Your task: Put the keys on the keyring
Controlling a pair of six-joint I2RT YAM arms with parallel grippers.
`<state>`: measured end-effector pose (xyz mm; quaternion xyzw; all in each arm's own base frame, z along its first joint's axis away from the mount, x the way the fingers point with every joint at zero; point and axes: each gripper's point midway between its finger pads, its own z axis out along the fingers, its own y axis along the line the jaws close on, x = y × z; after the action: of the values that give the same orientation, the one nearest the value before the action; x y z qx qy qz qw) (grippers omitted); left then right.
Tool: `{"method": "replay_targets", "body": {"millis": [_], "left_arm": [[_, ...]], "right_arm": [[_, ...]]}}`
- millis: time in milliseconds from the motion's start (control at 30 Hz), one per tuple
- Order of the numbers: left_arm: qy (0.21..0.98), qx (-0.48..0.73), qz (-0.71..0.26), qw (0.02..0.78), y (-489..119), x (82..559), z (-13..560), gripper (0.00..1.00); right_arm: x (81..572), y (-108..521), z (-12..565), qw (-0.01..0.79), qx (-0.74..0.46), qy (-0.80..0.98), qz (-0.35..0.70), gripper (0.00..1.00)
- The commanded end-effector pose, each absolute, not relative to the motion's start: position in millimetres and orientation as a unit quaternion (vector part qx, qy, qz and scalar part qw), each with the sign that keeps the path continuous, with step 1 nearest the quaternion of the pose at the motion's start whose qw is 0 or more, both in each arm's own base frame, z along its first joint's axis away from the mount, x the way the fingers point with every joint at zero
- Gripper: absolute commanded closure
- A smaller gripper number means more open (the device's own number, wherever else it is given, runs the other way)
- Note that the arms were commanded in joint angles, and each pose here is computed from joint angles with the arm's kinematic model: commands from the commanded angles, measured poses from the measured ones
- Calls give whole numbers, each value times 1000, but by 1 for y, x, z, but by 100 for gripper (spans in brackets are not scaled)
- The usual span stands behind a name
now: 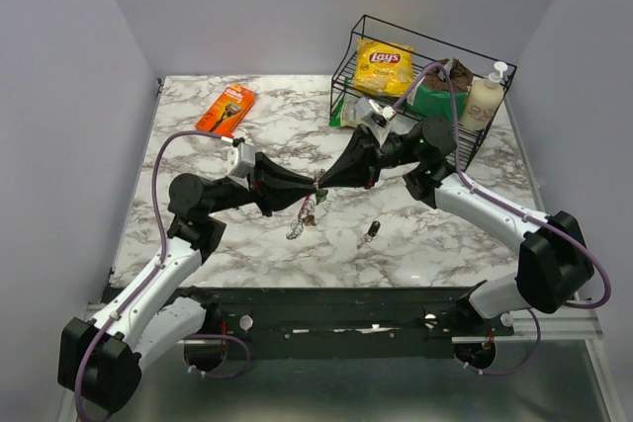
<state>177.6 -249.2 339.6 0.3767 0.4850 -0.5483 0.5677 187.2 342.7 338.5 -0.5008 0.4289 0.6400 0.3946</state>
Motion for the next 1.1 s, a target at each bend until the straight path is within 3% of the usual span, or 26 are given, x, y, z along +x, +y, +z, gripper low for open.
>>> {"method": "replay_targets", "body": {"millis": [0, 233, 333, 367, 600, 867, 1067], "left_arm": [[472, 390, -558, 559, -253, 170, 341, 75], [486, 389, -554, 553, -253, 173, 333, 80], [487, 389, -552, 553, -253, 174, 333, 91], [486, 389, -552, 555, -253, 174, 334, 100], [503, 388, -534, 558, -251, 179, 336, 100], [592, 350, -471, 552, -242, 205, 312, 100], [676, 276, -419, 540, -229, 235, 255, 100]], "right_arm": [[188, 343, 342, 411, -501, 417, 638, 99], [187, 342, 346, 418, -501, 410, 637, 99], [186, 341, 346, 417, -502, 410, 638, 99], [187, 341, 346, 418, -502, 409, 638, 99], [187, 343, 340, 399, -505, 417, 642, 99], [193, 347, 311, 369, -501, 443, 645, 67], [214, 347, 272, 377, -472, 499, 622, 52]]}}
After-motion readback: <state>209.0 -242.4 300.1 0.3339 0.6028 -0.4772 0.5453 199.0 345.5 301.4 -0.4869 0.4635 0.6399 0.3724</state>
